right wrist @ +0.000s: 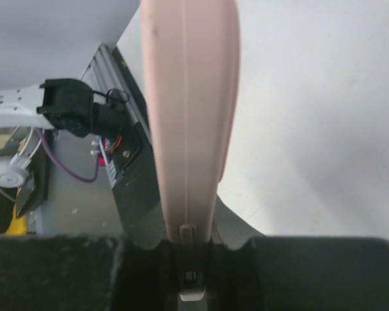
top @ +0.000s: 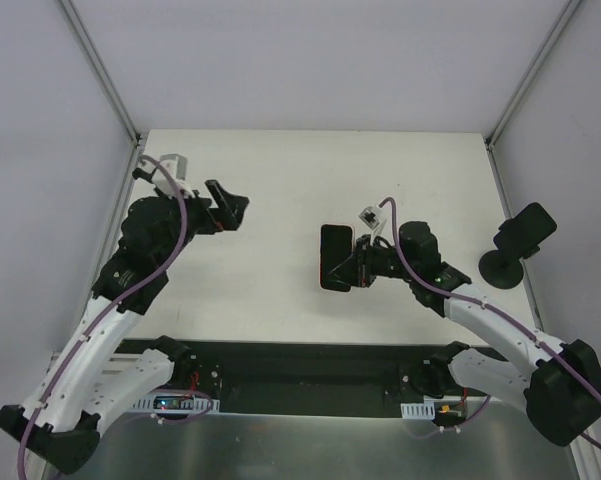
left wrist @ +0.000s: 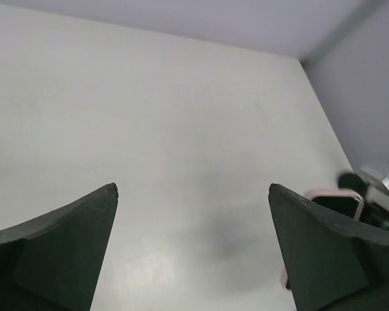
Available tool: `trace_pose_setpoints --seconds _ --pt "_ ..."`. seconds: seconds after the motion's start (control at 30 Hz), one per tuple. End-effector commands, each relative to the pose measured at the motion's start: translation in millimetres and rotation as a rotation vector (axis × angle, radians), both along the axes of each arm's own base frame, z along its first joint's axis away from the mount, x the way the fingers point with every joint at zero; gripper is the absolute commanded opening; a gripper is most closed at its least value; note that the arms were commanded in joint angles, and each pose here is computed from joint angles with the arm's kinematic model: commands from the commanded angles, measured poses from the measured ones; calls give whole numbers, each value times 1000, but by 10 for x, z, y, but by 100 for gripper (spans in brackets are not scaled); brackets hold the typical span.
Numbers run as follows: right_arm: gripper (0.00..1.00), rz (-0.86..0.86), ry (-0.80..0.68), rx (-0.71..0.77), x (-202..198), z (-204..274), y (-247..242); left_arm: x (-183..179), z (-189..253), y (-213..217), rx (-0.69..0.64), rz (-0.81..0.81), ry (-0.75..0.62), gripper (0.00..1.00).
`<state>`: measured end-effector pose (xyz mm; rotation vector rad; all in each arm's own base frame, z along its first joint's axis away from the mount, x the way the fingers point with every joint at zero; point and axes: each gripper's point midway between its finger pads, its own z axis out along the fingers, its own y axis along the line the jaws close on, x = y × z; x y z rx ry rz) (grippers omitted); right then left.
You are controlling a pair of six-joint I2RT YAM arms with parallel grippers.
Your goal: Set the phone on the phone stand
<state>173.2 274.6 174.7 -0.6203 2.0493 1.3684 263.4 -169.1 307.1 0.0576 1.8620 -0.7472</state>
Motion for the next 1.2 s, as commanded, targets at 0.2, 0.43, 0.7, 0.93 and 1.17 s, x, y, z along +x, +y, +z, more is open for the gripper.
trace_pose_setpoints --seconds 0.2,0.43,0.7,0.93,1.17 --pt "1 -80 -151 45 123 359 -152 618 -117 1929 102 914 176 99" --pt "1 -104 -208 11 9 392 -321 1022 -224 2421 -115 1070 395 99" --pt "1 -151 -253 -14 -87 411 -498 1277 -509 2431 -392 1083 596 99" --pt "1 -149 -247 -15 -120 420 -515 1582 -659 2428 -431 1062 657 98" --pt "1 -156 -241 -19 -108 416 -521 1583 -920 2310 -465 1033 747 72"
